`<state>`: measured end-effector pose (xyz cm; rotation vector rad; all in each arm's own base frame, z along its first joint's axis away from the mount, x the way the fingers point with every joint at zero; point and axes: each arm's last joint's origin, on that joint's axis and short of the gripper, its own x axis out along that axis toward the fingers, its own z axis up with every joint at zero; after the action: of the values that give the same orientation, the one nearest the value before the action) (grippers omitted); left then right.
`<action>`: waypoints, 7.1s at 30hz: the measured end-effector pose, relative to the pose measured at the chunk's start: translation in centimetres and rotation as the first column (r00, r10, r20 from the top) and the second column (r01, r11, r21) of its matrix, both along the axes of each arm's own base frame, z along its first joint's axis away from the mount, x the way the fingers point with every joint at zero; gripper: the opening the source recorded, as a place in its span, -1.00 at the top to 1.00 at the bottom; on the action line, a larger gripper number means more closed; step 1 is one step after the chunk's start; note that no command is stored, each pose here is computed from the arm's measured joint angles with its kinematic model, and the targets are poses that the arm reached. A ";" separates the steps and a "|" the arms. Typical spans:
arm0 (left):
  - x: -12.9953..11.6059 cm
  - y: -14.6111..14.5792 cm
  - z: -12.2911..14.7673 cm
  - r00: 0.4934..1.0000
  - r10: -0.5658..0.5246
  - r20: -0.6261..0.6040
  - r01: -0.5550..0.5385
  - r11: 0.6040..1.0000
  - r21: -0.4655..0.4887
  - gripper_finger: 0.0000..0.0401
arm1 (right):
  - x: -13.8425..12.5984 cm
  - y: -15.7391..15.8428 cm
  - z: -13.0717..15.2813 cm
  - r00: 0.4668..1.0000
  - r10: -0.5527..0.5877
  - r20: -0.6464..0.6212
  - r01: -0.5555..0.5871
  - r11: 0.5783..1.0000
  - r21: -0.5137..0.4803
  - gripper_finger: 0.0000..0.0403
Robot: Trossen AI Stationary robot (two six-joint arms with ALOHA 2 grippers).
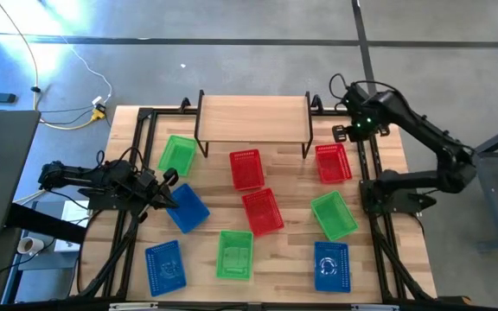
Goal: Stack baskets on shelf by color
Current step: Stack the top right red basket on the top of the bottom red basket
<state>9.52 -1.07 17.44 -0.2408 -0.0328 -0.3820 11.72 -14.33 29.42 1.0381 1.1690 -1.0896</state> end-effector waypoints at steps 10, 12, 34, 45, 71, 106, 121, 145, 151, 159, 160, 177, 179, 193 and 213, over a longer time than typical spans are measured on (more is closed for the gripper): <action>0.0 0.0 0.0 1.000 0.000 0.000 0.000 1.000 0.000 1.00 | 0.9 -2.7 -2.7 0.998 0.008 -0.063 0.001 0.990 0.140 1.00; 0.0 0.0 0.0 1.000 0.000 0.000 0.000 1.000 0.000 1.00 | 1.1 -3.0 -3.2 0.996 0.020 -0.087 -0.007 0.988 0.154 1.00; 0.0 0.0 0.0 1.000 0.000 0.000 0.000 1.000 0.000 1.00 | 3.4 -4.9 -7.4 0.971 0.112 -0.211 -0.048 0.957 0.286 0.37; 0.0 0.0 0.0 1.000 0.000 0.000 0.000 1.000 0.000 1.00 | 3.6 -5.0 -9.6 0.959 0.128 -0.254 -0.033 0.937 0.348 0.37; 0.0 0.0 0.0 1.000 0.000 0.000 0.000 1.000 0.000 1.00 | 2.8 -4.2 -12.3 0.970 0.119 -0.213 -0.055 0.958 0.281 0.39; 0.0 0.0 0.0 1.000 0.001 0.001 -0.001 1.000 0.000 1.00 | 0.7 -2.2 -6.8 0.995 0.007 -0.102 -0.004 1.000 0.027 1.00; 0.0 0.0 0.0 1.000 0.001 0.001 -0.001 1.000 0.000 1.00 | -1.9 0.7 -2.4 0.995 -0.080 0.066 0.091 0.980 -0.176 1.00; 0.0 0.0 0.0 1.000 0.002 0.006 -0.002 1.000 0.012 1.00 | -5.1 5.7 1.8 0.921 0.025 0.389 0.121 0.930 -0.347 1.00; 0.0 0.0 0.0 1.000 0.004 0.013 -0.004 0.999 0.032 1.00 | -5.4 6.7 2.6 0.862 0.105 0.497 0.104 0.921 -0.376 1.00; 0.0 0.0 0.0 1.000 0.003 0.013 -0.004 0.999 0.032 1.00 | -5.3 7.7 3.4 0.786 0.174 0.594 0.087 0.919 -0.385 1.00; 0.0 0.0 0.0 1.000 0.004 0.013 -0.004 0.999 0.032 1.00 | -5.2 7.8 3.5 0.779 0.178 0.601 0.083 0.921 -0.381 1.00; 0.0 0.0 0.0 1.000 0.003 0.013 -0.004 0.999 0.032 1.00 | -1.5 9.8 4.0 0.655 0.234 0.719 -0.052 0.963 -0.266 1.00; 0.0 0.0 0.0 1.000 0.003 0.013 -0.004 0.999 0.032 1.00 | -0.7 10.0 4.0 0.646 0.233 0.727 -0.074 0.967 -0.244 1.00; 0.0 0.0 0.0 1.000 0.003 0.012 -0.003 0.999 0.032 1.00 | 6.0 11.6 2.8 0.618 0.222 0.754 -0.197 0.972 -0.125 1.00; 0.0 0.0 0.0 1.000 0.003 0.009 -0.003 0.999 0.032 1.00 | 13.1 13.4 4.3 0.557 0.304 0.773 -0.301 0.941 -0.153 1.00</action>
<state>9.52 -1.07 17.41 -0.2072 -0.0357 -0.3803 24.85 -0.90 33.73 1.0886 0.5610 -0.2524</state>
